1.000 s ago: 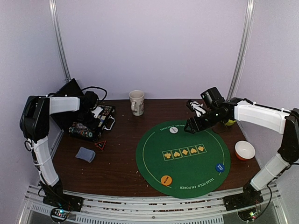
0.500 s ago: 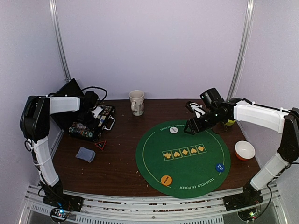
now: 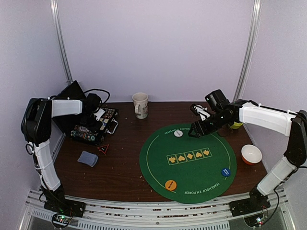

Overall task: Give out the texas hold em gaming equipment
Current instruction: Pick up the pile of poker chips from the chip case.

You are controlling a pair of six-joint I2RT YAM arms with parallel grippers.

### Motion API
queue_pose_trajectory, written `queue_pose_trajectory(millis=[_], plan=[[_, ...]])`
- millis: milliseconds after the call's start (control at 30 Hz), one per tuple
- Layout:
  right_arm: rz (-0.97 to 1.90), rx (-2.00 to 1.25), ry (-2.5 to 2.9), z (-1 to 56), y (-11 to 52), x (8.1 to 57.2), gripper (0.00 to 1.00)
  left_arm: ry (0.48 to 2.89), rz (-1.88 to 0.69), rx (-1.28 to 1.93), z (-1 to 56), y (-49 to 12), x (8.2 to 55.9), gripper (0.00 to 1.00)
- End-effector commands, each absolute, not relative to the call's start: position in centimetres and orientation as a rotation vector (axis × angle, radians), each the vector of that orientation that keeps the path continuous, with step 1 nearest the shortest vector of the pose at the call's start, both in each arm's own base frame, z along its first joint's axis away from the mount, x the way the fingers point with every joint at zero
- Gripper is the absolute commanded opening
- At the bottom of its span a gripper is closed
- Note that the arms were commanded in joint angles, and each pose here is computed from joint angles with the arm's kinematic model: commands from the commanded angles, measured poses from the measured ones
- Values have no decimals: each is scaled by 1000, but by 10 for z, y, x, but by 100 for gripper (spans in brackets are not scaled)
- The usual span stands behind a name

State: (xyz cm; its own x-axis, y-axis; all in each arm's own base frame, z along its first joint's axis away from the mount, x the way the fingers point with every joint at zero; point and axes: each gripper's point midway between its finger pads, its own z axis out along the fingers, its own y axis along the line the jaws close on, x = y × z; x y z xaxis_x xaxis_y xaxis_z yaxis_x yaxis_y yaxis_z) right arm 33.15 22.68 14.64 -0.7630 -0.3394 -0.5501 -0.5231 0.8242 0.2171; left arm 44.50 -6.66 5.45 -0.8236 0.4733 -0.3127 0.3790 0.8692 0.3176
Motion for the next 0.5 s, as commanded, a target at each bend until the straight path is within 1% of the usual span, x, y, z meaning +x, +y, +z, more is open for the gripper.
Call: queue_pose_trajectory(millis=[0, 167, 467], plan=[[513, -639, 2521, 148, 228, 333, 67, 2692, 305, 654, 37, -65, 440, 47], [533, -646, 2526, 146, 231, 331, 66, 2691, 418, 647, 38, -52, 439, 47], [549, -654, 2533, 146, 232, 329, 66, 2707, 514, 655, 33, -44, 433, 46]])
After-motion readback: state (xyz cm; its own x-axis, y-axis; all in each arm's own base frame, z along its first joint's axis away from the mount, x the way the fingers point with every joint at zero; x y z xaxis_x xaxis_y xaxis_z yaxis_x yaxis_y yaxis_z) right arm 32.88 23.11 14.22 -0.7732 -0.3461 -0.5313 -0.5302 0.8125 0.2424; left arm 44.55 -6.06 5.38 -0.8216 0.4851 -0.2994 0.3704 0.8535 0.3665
